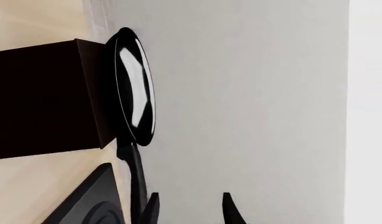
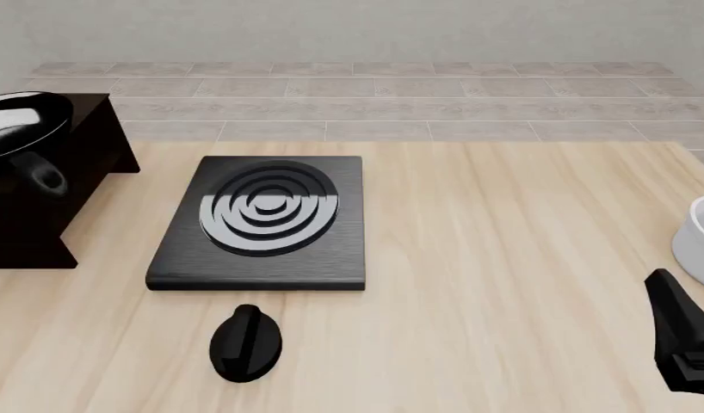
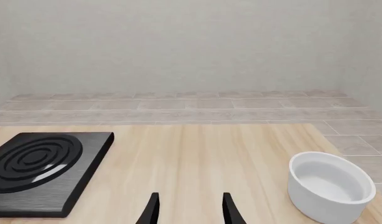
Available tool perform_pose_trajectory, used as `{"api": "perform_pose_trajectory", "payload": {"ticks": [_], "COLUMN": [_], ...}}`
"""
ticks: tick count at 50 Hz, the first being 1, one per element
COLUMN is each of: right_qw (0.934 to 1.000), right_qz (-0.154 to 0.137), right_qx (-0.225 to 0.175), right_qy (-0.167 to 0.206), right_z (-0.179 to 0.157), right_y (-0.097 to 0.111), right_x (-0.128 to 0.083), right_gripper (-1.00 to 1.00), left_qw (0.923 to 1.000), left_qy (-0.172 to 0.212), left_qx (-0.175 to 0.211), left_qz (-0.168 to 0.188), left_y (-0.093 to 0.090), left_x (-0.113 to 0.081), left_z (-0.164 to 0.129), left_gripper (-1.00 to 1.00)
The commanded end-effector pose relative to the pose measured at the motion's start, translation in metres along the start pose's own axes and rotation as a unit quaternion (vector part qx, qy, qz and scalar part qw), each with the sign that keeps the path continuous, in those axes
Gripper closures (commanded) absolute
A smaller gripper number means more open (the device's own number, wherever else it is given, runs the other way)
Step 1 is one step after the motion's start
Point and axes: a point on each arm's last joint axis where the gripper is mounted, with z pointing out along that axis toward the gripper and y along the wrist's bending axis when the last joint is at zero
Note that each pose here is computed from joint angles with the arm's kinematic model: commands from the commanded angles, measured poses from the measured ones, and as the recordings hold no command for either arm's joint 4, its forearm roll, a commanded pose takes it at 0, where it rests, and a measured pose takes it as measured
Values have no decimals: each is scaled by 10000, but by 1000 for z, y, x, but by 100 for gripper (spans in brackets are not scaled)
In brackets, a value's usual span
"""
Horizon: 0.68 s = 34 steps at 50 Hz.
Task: Put the frying pan on top of the cabinet.
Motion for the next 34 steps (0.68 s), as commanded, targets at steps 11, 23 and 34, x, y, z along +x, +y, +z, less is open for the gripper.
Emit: {"api": "perform_pose_trajectory", "payload": {"ticks": [11, 23, 34], "right_qw": [10000, 10000, 10000], "right_qz": [-11, -1, -2], "right_qx": [4, 10, 21], "right_qy": [-26, -64, -97], "right_z": [0, 0, 0], "right_y": [0, 0, 0], "right_x": [0, -1, -2], "right_gripper": [-100, -100, -100], "left_qw": [9985, 9951, 9903], "left_qy": [15, 64, 22], "left_qx": [436, 859, 1182], "left_qz": [322, 490, 728], "left_y": [-40, -66, -77], "left_x": [-4, -6, -10], "left_z": [-62, -116, -159], "left_gripper": [-100, -100, -100]}}
